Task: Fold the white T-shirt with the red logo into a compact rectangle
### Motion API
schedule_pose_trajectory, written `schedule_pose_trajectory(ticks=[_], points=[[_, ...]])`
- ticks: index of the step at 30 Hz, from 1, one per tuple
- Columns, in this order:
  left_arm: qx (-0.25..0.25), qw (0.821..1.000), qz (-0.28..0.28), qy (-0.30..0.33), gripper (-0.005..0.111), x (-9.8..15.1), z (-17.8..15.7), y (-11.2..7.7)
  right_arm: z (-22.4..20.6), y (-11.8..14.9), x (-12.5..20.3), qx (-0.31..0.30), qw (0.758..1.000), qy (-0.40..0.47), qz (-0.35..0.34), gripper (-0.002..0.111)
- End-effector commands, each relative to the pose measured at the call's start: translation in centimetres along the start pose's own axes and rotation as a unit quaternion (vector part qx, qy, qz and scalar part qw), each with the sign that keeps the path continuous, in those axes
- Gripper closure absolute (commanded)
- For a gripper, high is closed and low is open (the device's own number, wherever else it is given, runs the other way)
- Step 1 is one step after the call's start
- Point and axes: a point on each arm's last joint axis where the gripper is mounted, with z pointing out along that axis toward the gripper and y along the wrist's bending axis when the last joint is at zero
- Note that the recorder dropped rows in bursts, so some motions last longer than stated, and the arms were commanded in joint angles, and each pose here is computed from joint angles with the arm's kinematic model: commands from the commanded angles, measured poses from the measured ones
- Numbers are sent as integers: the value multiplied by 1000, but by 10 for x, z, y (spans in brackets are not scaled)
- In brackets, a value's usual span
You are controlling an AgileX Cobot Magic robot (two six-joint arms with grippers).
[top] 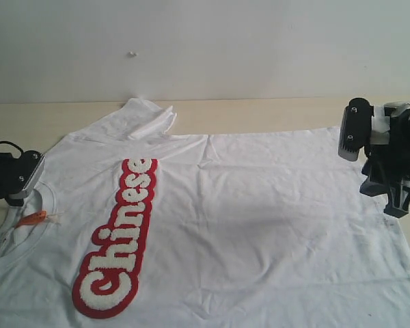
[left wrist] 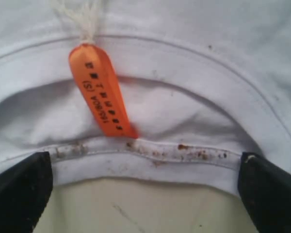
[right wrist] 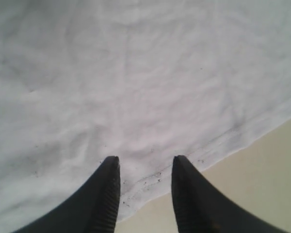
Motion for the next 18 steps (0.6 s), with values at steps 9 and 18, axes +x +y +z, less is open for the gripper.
schedule_pose_trajectory(ticks=[9,18], points=[[-3,1000,-4,0,2,1,-2,1,-2,1,1,-11,999,7,-38,76],[-3,1000,-4,0,2,1,-2,1,-2,3,1,-22,999,9,-37,76]])
